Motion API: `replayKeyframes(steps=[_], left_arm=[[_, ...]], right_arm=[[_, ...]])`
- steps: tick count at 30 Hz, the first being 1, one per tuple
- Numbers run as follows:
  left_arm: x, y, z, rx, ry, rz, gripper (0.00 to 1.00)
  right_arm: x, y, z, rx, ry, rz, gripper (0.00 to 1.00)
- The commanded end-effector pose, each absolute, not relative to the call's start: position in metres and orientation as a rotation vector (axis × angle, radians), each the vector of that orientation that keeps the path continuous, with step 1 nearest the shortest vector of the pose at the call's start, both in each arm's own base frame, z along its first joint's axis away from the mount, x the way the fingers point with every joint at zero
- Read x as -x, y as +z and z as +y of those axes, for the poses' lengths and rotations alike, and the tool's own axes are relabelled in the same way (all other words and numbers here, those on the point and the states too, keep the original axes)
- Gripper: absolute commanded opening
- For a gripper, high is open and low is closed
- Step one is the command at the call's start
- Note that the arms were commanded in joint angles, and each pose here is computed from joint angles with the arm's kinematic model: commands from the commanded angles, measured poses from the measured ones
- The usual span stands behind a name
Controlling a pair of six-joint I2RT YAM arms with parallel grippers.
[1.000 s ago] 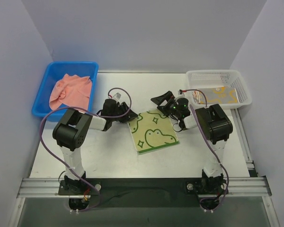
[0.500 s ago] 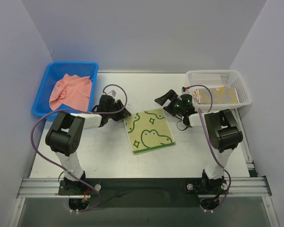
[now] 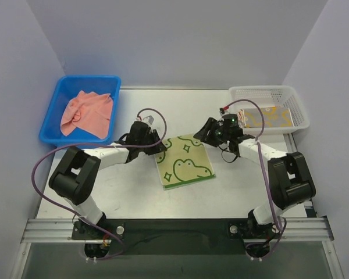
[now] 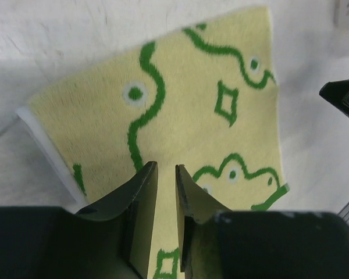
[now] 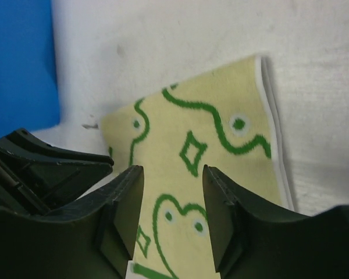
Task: Fold and stack the towels
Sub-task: Fold the towel
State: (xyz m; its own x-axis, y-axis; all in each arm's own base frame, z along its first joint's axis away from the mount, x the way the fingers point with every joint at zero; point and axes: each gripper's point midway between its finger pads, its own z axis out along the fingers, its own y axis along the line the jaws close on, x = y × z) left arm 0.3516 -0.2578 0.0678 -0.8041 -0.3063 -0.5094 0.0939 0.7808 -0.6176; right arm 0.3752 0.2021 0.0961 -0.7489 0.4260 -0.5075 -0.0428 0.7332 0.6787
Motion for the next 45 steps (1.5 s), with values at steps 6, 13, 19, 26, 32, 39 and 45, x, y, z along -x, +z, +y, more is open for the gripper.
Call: replayKeyframes(steps=[6,13,19,26,32,39,45], left_arm=[[-0.308,0.019,-0.248,0.083,-0.735,2.571,0.29],[-0.269,0.000,-0.239,0.007,-0.661,2.717,0.29],[-0.235,0.005,-0.238,-0.130,-0.584,2.763,0.33],[-0.245,0.062,-0.238,-0.221,-0.578,2.637,0.43],[-0.288,0.127,-0.222,-0.419,-0.386,2.414,0.72],[-0.328,0.124,-0.205,-0.629,-0.216,2.418,0.68],[-0.347,0.092,-0.214,-0.739,-0.279,2.504,0.60]], right_arm=[[-0.268,0.038,0.180,-0.157,0.719,2.723,0.37],[-0.171,0.010,0.170,-0.018,0.631,3.032,0.36],[-0.109,0.008,0.171,0.042,0.630,3.098,0.35],[-0.147,0.067,0.189,0.176,0.691,2.809,0.36],[-0.222,0.123,0.173,0.341,0.615,2.557,0.38],[-0.304,0.134,0.170,0.534,0.532,2.503,0.47],[-0.330,0.105,0.177,0.702,0.593,2.536,0.47]])
